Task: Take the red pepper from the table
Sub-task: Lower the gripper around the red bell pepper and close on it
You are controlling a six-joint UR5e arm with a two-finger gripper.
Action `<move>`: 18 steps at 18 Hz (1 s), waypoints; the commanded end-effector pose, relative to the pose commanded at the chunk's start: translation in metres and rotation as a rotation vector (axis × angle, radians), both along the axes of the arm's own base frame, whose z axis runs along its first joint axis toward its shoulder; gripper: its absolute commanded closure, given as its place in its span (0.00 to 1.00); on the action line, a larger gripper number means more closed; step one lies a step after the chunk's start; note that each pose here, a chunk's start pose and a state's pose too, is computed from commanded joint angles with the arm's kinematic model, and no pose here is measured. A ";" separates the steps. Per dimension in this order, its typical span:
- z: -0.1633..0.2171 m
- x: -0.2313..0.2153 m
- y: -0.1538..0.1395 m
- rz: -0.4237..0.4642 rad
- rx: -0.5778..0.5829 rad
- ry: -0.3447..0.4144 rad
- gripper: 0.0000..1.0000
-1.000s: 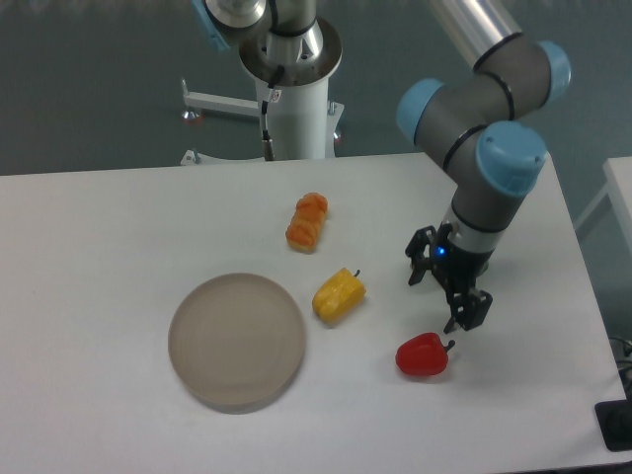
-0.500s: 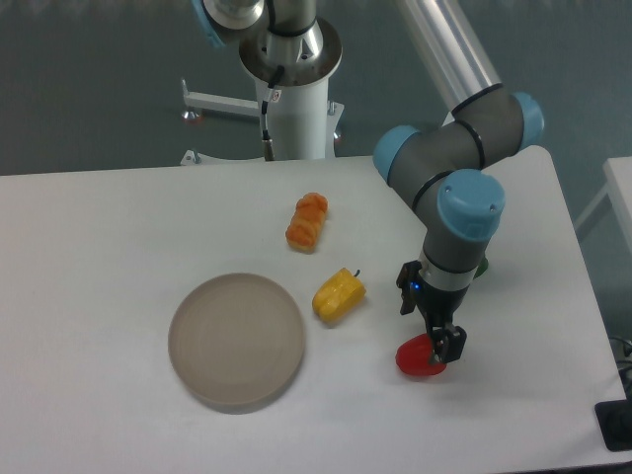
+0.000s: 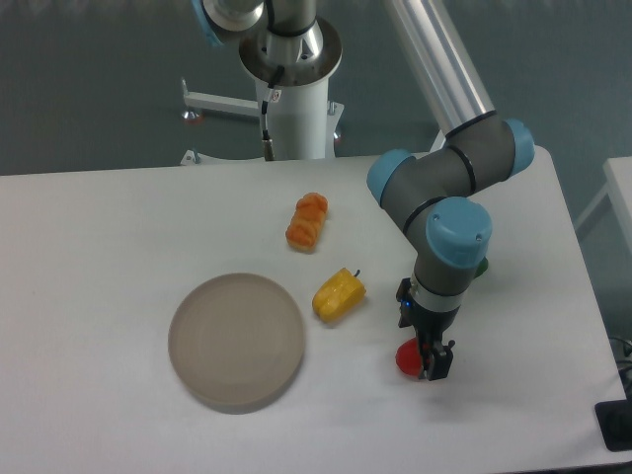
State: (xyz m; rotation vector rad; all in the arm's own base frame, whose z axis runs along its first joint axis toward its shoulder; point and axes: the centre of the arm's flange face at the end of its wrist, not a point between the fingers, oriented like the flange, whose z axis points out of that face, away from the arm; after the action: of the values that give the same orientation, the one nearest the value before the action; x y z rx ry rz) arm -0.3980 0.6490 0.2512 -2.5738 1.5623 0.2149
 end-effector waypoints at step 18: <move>0.014 0.006 0.003 0.052 -0.018 0.033 0.47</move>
State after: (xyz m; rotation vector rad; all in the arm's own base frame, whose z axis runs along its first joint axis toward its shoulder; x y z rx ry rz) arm -0.3918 0.6522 0.2654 -2.6396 1.5166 0.2514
